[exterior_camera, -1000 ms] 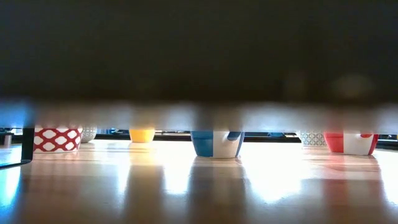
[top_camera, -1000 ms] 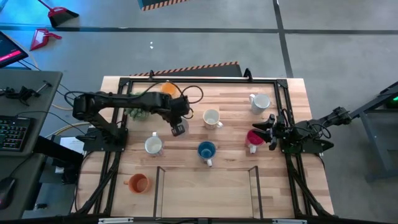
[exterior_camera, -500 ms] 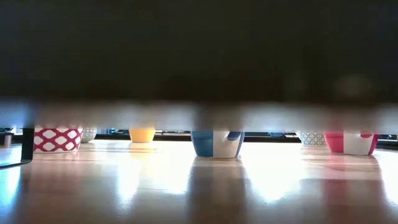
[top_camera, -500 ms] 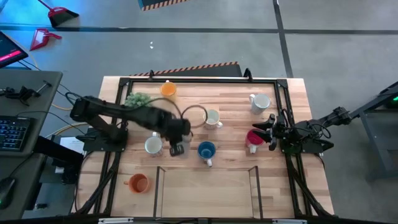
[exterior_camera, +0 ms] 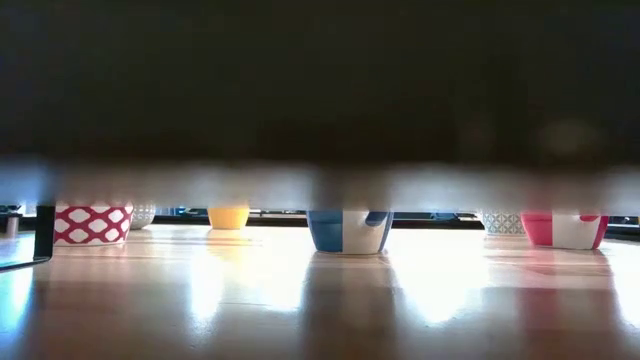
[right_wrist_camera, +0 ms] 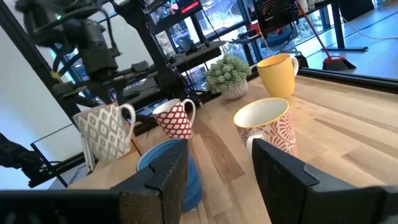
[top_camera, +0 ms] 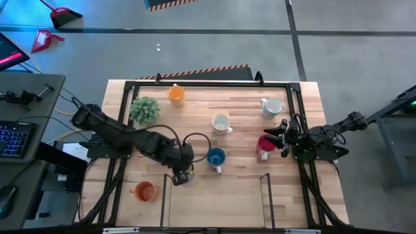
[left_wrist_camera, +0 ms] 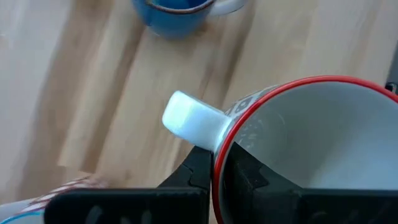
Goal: Place coffee mugs
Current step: Put the middle left gray pattern mug on the shelf
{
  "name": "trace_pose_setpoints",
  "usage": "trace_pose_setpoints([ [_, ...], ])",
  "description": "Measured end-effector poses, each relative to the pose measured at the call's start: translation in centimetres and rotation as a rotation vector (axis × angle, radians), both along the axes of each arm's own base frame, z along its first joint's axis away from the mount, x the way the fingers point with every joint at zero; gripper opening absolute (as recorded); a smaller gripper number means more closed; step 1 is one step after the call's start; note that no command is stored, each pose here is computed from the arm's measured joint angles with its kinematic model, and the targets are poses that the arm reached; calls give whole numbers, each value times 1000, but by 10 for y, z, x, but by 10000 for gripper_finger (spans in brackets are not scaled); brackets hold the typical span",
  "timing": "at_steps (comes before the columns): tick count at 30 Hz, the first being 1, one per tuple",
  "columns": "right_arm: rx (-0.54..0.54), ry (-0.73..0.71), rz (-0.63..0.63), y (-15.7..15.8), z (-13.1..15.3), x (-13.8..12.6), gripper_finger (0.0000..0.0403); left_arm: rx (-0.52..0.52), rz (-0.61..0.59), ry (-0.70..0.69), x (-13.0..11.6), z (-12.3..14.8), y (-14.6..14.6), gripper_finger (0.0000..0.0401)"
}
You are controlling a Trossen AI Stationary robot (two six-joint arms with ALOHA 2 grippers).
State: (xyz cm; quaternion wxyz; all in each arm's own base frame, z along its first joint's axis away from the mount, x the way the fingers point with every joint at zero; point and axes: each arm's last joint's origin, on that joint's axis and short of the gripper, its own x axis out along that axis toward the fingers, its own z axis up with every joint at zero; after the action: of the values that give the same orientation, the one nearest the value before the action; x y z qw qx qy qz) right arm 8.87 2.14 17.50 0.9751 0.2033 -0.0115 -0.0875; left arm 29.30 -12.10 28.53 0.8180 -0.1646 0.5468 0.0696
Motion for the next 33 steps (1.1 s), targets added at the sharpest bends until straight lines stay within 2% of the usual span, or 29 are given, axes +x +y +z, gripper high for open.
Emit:
trace_pose_setpoints([
  [8, 10, -2, 0, 0, 0, 0, 165, 13, -36, 64, 5, -24, -24, 10],
  [17, 10, -2, 0, 0, 0, 0, 165, 39, -53, 105, -4, -25, -32, 10],
  [33, 10, -2, 0, 0, 0, 0, 165, 60, -64, 97, -7, -28, -43, 9],
])
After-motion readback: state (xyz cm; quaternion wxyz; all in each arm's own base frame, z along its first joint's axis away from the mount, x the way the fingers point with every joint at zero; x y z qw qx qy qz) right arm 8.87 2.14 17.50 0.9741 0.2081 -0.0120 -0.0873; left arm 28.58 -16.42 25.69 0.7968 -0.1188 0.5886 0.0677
